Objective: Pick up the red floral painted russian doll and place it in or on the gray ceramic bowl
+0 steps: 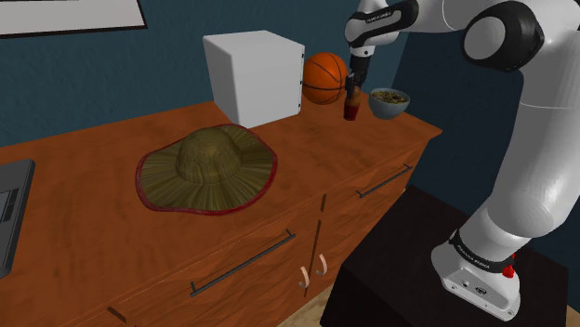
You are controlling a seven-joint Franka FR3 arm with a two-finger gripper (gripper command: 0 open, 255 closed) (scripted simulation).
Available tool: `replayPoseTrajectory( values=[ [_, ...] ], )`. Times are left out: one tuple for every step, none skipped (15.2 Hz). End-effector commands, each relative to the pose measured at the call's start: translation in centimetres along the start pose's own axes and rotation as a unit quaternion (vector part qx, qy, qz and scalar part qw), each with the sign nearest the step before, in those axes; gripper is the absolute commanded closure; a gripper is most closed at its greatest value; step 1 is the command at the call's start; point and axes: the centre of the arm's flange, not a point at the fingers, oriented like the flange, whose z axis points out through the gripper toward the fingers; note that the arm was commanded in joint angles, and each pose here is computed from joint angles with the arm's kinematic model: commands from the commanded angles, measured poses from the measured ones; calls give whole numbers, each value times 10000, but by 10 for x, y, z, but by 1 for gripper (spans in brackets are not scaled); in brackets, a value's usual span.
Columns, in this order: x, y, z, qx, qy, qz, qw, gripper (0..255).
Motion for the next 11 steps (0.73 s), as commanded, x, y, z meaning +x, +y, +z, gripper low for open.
replayPoseTrajectory(
  values=[
    [-1,0,-10,0,1,0,10000,255],
    [-1,1,-15,0,1,0,10000,255],
    [-1,1,-20,0,1,0,10000,255],
    [-1,1,-26,0,1,0,10000,255],
    [-1,1,-31,0,1,0,10000,255],
    [-1,1,-36,0,1,0,10000,255],
    [-1,1,-41,0,1,0,10000,255],
    [-1,2,-47,0,1,0,10000,255],
    [-1,2,-52,0,1,0,10000,255],
    [-1,2,-57,0,1,0,10000,255],
    [-1,2,-63,0,1,0,10000,255]
  ],
)
